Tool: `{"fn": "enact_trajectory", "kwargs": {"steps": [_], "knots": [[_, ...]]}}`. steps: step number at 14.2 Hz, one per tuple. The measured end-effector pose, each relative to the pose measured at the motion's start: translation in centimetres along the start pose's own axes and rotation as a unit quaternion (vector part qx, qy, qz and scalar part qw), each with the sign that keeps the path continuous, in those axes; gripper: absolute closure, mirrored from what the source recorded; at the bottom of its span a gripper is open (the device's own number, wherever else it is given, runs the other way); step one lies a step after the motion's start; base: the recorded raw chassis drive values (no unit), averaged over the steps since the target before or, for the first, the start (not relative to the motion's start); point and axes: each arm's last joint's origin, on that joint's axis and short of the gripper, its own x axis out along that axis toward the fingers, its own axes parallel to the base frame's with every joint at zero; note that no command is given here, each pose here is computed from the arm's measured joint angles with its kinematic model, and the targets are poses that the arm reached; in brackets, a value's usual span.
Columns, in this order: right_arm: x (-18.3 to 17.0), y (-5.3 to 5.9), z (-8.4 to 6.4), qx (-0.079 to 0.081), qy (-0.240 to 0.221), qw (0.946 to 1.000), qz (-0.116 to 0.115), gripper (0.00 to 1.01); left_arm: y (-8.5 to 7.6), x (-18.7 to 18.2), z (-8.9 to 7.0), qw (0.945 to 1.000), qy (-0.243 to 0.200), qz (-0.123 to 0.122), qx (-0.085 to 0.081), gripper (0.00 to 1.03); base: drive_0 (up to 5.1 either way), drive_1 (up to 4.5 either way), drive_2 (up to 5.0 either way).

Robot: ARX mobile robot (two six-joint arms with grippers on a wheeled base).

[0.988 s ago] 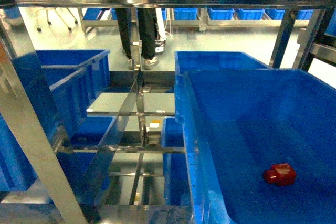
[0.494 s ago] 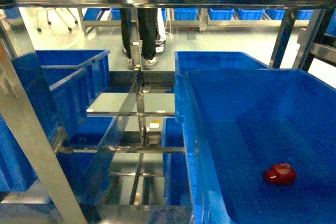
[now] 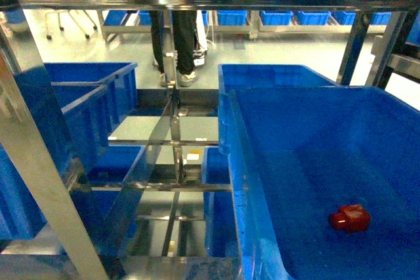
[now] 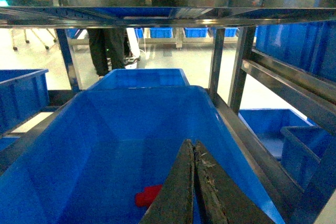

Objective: Pick red block from blue box to shelf

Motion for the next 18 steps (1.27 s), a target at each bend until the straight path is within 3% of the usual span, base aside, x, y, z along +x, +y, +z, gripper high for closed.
{"fn": "enact_trajectory", "kwargs": {"steps": [8,9,10,14,16,18], "knots": [[-1.14,0.01,-0.31,0.0,0.005,1.0,0.002,0.99,0.0,0.0,0.0,1.0,0.0,0.0,0.0,0.05,0.0,0.0,0.0],[-1.14,0.01,-0.31,0.0,0.005,1.0,0.002,0.92,0.0,0.0,0.0,1.0,0.0,0.0,0.0,0.05,0.0,0.0,0.0],[-1.14,0.01,-0.31,0.0,0.005,1.0,0.002,0.76,0.0,0.0,0.0,1.0,0.0,0.0,0.0,0.05,0.0,0.0,0.0],[-1.14,0.01,-0.31,0.0,0.005,1.0,0.002,0.3,0.0,0.0,0.0,1.0,0.0,0.0,0.0,0.05,0.0,0.0,0.0],[-1.14,0.01,-0.31,0.0,0.005,1.0,0.002,0.02,0.0,0.0,0.0,1.0,0.0,0.0,0.0,0.05,0.0,0.0,0.0],[-1.14,0.01,-0.31,0.0,0.005,1.0,0.002,0.03,0.0,0.0,0.0,1.0,0.0,0.0,0.0,0.05,0.0,0.0,0.0]]}}
